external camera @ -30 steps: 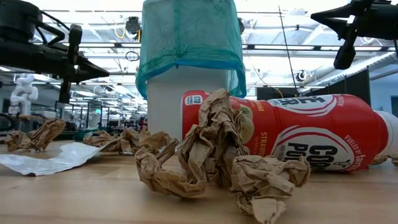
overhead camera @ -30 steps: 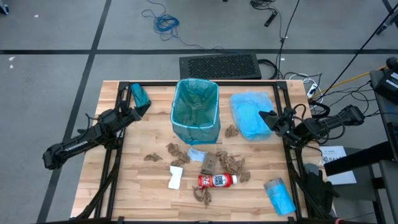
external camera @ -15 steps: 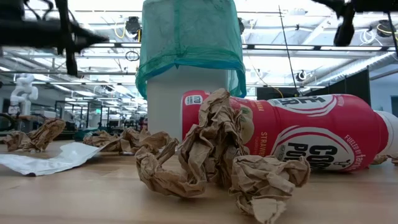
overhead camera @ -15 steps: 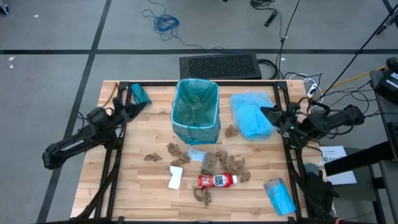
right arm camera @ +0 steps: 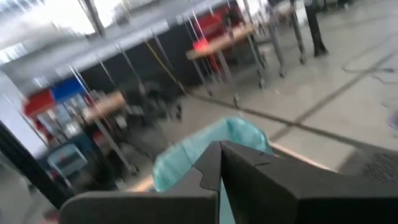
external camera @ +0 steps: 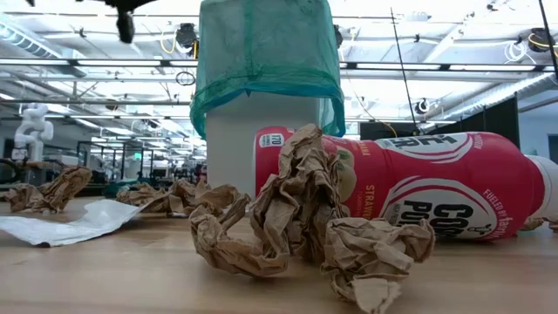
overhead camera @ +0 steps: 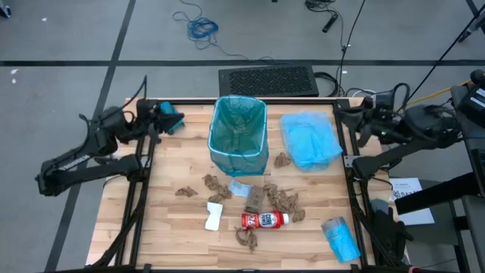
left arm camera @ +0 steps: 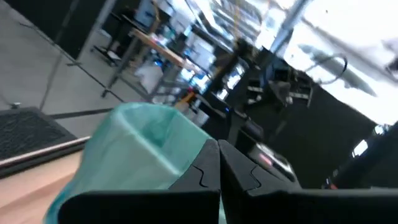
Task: Place trash/remove bag and relplace
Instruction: Put the brown paper into the blue trash bag inside the white trash bin
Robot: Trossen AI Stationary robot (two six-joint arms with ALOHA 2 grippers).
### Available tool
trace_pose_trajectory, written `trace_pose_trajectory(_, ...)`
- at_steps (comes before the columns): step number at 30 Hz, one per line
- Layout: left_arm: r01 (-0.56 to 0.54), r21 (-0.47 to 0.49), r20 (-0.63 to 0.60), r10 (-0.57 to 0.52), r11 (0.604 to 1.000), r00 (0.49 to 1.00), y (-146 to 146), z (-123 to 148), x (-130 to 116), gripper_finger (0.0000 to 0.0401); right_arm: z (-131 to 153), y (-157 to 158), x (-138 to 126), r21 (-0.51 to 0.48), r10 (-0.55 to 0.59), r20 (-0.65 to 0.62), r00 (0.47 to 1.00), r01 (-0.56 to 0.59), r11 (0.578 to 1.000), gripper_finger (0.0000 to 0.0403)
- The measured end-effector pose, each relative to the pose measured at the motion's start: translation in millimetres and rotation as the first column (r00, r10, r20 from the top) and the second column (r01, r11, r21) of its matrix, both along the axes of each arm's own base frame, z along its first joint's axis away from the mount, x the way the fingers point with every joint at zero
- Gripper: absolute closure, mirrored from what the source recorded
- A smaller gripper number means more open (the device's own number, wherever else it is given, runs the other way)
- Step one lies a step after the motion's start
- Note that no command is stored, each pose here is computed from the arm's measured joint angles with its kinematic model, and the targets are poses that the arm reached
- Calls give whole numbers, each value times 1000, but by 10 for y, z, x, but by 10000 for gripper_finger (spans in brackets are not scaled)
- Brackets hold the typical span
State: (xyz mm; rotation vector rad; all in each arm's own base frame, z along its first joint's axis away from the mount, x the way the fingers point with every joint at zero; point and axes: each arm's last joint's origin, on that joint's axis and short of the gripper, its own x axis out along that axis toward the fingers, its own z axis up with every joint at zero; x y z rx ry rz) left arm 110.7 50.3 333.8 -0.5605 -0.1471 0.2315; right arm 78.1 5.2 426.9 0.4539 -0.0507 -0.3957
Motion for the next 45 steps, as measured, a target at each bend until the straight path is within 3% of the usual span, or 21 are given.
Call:
trace_pose_trajectory(5, 12, 55, -50, -10, 998, 999, 45, 55, 96, 401, -88, 4, 33, 10, -32, -122, 992, 33, 999, 403)
trace_pose_trajectory(10, 1, 101, 30, -4, 995, 1000, -27, 145, -49, 401, 1, -1, 23, -41, -34, -38, 999, 32, 999, 403)
trace_pose_trajectory(15, -56, 82, 17, 55, 995, 998, -83, 123, -193, 401, -12, -20, -33, -60, -37, -46, 998, 34, 998, 403)
trace_pose_trajectory(21, -45, 103, 182, 25, 994, 983, -118, 279, -250, 401, 94, -23, -45, -61, -33, 48, 998, 36, 997, 403)
trace_pose_trajectory(24, -34, 89, 202, 15, 995, 979, -114, 296, -238, 401, 122, -9, -8, -66, -25, 69, 997, 30, 997, 403)
trace_pose_trajectory(30, -19, -13, 215, 21, 1000, 976, -101, 284, -221, 401, 116, 1, 26, -70, -26, 59, 998, 30, 997, 403)
trace_pose_trajectory(34, -12, -21, 215, 16, 1000, 976, -118, 279, -249, 401, 107, 6, 42, -106, -26, 35, 999, 29, 994, 403)
trace_pose_trajectory(38, 57, -145, 295, -12, 988, 955, -179, 311, -348, 401, 109, 5, 38, -151, -27, 17, 999, 29, 988, 403)
trace_pose_trajectory(42, -48, -252, 383, 145, 967, 912, -156, 359, -411, 401, 105, 8, 48, -169, -27, 5, 1000, 28, 985, 403)
trace_pose_trajectory(45, -143, -239, 354, 223, 961, 908, -122, 334, -393, 401, 105, 8, 46, -171, -27, 4, 1000, 27, 985, 403)
